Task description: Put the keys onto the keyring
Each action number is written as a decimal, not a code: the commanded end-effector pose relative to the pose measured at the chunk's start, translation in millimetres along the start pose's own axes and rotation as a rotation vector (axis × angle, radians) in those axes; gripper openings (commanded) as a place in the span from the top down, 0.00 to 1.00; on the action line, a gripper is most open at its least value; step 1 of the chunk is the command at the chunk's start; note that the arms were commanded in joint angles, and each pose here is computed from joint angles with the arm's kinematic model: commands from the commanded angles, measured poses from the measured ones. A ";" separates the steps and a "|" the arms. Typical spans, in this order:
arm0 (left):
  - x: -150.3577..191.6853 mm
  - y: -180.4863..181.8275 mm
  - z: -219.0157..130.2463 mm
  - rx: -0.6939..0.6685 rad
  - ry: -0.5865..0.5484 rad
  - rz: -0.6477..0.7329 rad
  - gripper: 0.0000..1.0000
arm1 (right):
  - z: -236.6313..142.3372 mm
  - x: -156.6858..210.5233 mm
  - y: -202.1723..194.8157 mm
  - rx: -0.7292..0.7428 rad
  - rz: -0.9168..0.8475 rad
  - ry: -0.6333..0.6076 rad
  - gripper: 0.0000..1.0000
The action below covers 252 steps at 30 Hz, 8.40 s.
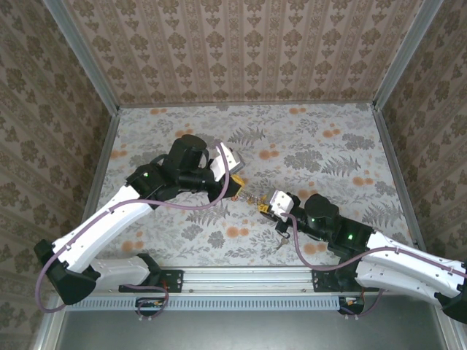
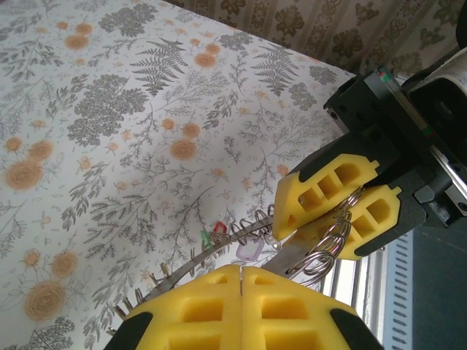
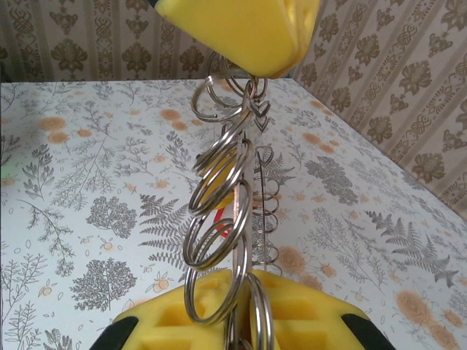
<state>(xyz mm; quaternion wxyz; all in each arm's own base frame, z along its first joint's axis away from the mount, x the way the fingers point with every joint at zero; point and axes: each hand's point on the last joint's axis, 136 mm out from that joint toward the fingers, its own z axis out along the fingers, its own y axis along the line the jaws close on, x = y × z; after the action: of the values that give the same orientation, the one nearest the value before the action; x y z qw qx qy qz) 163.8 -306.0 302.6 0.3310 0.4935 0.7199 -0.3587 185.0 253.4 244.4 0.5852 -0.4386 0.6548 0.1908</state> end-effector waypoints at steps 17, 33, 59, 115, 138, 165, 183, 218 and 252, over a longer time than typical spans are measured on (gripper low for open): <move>-6.2 8.4 -32.4 -0.052 -0.084 -0.056 1.00 | -18.4 -47.7 -25.0 0.095 0.031 -0.178 1.00; -7.2 -5.1 -38.0 0.022 -0.111 -0.050 1.00 | -18.8 -50.3 -31.8 0.123 0.035 -0.187 1.00; -14.8 9.1 -30.7 0.039 -0.130 -0.091 0.55 | -14.9 -47.8 -34.7 0.128 0.052 -0.185 1.00; 86.3 171.1 30.6 -0.320 0.188 -0.372 0.52 | 85.7 176.5 -64.9 0.026 1.030 0.547 0.34; 110.1 107.9 150.5 0.055 0.402 -0.368 0.66 | 15.8 220.9 -136.0 0.387 1.155 0.378 0.08; 157.7 85.2 198.2 0.112 0.648 -0.369 0.74 | -23.5 214.8 -152.2 0.500 1.140 0.286 0.04; 173.3 92.2 205.0 0.070 0.728 -0.339 0.70 | -34.7 210.5 -159.8 0.519 1.135 0.246 0.03; 173.5 67.3 209.9 0.147 0.756 -0.266 0.77 | -45.3 206.3 -168.6 0.555 1.116 0.220 0.03; 203.6 7.8 170.2 0.201 0.785 -0.073 0.63 | -51.1 211.8 -157.3 0.557 1.139 0.225 0.03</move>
<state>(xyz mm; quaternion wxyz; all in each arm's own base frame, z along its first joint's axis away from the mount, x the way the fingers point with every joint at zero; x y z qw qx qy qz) 130.1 -349.5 43.3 -0.0480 0.5817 0.7818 -0.2194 299.5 55.0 107.5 0.4213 0.1267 0.8637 0.2458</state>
